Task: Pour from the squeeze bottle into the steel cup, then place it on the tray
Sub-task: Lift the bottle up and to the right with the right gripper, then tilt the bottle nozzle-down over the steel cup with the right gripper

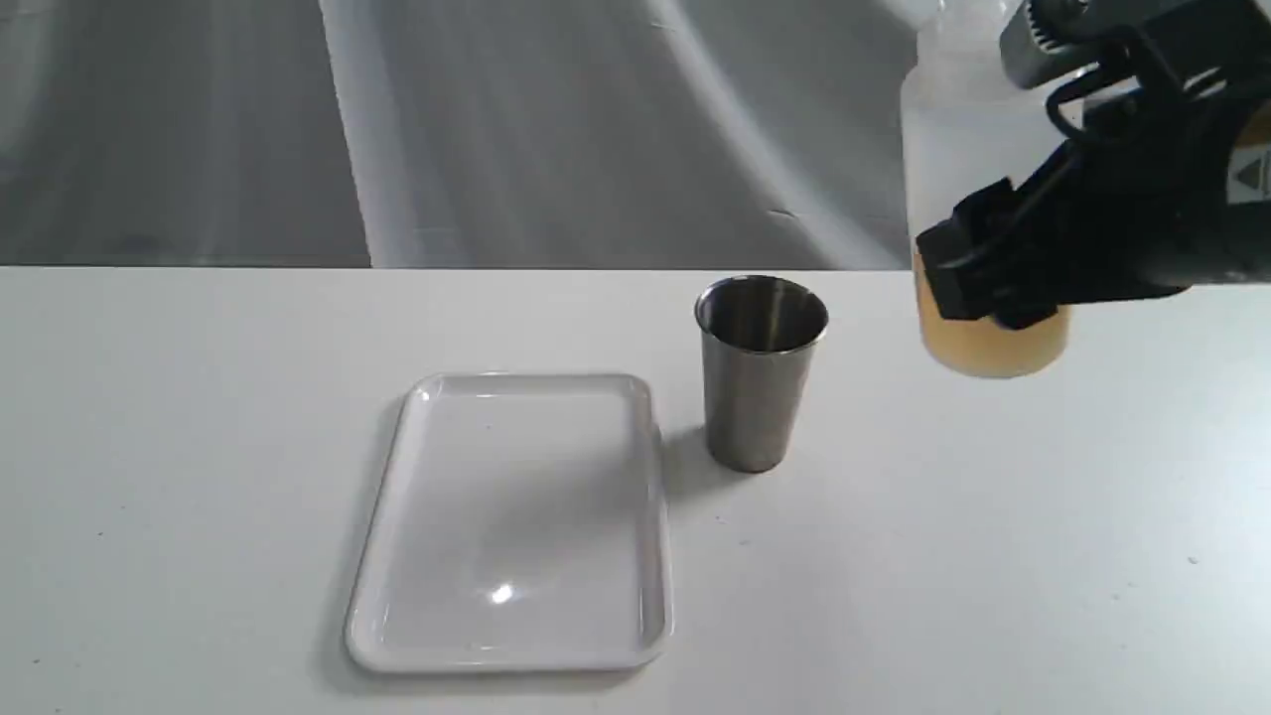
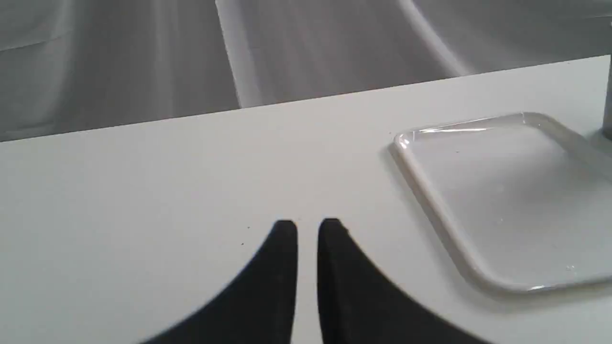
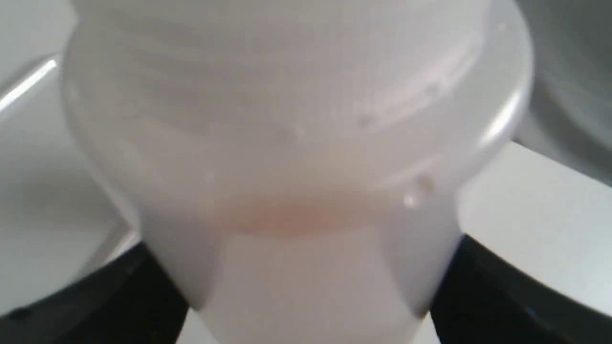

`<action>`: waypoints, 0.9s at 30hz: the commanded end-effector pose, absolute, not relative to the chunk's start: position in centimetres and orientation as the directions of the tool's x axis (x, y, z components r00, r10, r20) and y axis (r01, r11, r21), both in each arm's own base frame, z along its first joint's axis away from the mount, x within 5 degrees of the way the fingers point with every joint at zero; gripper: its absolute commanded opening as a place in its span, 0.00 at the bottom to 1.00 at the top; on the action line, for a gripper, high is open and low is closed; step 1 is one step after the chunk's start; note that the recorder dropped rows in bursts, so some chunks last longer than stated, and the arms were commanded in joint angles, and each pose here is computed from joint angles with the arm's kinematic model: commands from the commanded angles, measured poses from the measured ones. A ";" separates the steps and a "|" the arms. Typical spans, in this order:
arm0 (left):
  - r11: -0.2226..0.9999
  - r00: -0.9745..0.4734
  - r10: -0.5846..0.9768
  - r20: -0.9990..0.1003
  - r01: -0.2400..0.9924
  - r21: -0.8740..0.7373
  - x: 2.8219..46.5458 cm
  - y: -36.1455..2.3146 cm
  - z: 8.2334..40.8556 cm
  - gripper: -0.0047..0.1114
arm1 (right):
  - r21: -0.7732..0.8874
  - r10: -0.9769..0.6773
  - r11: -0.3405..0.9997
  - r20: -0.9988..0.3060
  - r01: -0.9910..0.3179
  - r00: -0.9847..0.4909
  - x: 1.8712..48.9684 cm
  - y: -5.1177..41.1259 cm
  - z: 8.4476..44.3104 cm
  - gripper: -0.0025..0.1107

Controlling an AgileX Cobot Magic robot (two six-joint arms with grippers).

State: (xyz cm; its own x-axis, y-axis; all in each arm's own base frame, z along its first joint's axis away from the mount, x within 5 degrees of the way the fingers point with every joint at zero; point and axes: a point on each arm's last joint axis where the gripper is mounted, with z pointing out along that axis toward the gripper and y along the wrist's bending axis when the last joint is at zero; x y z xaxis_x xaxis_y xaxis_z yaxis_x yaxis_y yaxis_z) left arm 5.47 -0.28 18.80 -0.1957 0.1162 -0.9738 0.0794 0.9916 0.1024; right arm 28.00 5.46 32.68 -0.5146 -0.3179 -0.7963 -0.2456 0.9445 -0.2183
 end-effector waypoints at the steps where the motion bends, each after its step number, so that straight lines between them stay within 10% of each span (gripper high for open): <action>1: 0.991 -0.188 0.117 -0.975 0.081 0.104 5.5 -0.3 18.7 0.11 | -0.304 -0.369 0.929 -0.813 -0.212 -0.451 28.3 4.9 34.9 0.47; 27: 0.991 -0.188 0.117 -0.975 0.081 0.104 5.5 -0.3 18.7 0.11 | -0.568 -0.581 0.785 -0.535 -0.247 -0.614 33.6 4.0 29.9 0.47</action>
State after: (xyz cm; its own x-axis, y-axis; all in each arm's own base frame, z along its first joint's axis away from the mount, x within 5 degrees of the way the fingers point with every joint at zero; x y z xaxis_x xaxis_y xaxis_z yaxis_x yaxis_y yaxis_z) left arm 5.47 -0.28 18.80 -0.1957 0.1162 -0.9738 0.0794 0.9916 0.1024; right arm 33.15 3.95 29.37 -0.6521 -0.5491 -0.5228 -0.2476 0.8060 -0.5377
